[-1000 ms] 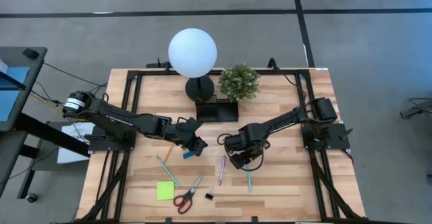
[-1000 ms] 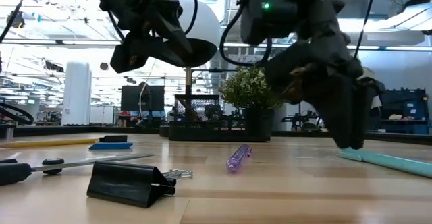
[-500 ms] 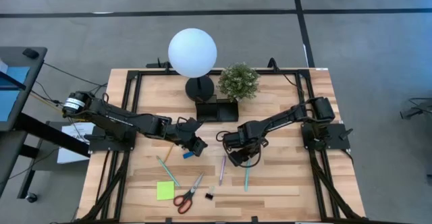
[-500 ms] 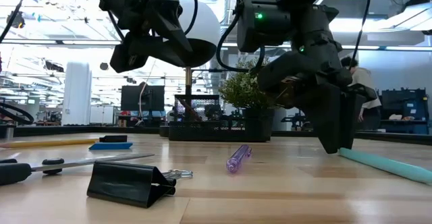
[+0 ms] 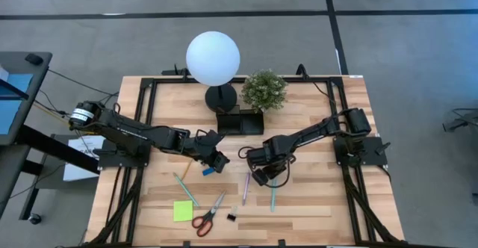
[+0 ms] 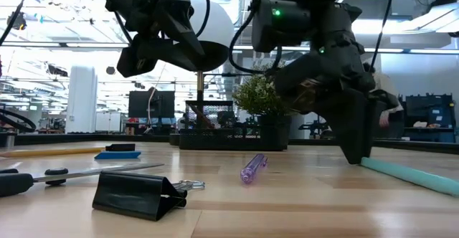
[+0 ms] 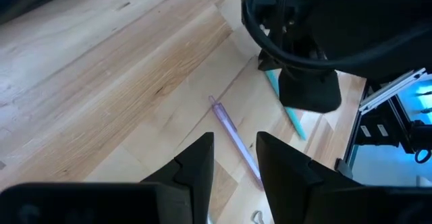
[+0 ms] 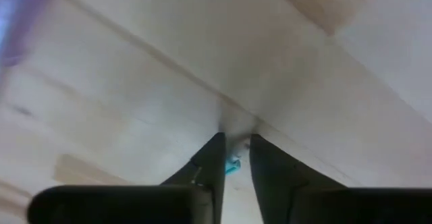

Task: Pick and place office supplies into organizer
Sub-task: Put the blue pen into the black desk organizer

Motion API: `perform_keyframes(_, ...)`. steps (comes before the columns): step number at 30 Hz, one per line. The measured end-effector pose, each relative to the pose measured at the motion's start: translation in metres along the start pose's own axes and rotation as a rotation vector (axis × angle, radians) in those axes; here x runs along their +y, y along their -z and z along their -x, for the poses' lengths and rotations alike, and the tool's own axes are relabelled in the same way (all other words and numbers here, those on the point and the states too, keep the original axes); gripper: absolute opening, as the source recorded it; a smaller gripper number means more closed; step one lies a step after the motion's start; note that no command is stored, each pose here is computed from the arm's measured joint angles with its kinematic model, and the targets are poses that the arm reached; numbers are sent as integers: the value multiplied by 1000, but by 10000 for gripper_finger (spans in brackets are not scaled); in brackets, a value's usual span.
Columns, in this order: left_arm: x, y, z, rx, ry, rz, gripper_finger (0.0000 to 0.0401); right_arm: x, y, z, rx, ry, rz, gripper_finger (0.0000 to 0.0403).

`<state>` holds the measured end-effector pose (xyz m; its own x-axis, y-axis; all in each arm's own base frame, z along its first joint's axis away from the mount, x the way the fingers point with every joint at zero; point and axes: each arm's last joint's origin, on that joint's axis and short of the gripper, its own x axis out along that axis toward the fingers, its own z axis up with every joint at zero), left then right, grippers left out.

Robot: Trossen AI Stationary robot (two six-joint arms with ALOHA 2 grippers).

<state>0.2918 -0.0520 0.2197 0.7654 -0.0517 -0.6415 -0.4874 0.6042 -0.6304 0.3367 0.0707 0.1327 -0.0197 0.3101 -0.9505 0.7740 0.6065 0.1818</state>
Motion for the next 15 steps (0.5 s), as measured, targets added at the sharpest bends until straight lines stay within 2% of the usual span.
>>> perform_keyframes(6, 0, 0, 0, -1, -1, 0, 107, 11, -5, 0, -53, -102, 44, 7)
perform_keyframes(15, 0, 0, 0, -1, -1, 0, 107, 14, -7, 1, -77, -134, 83, 10)
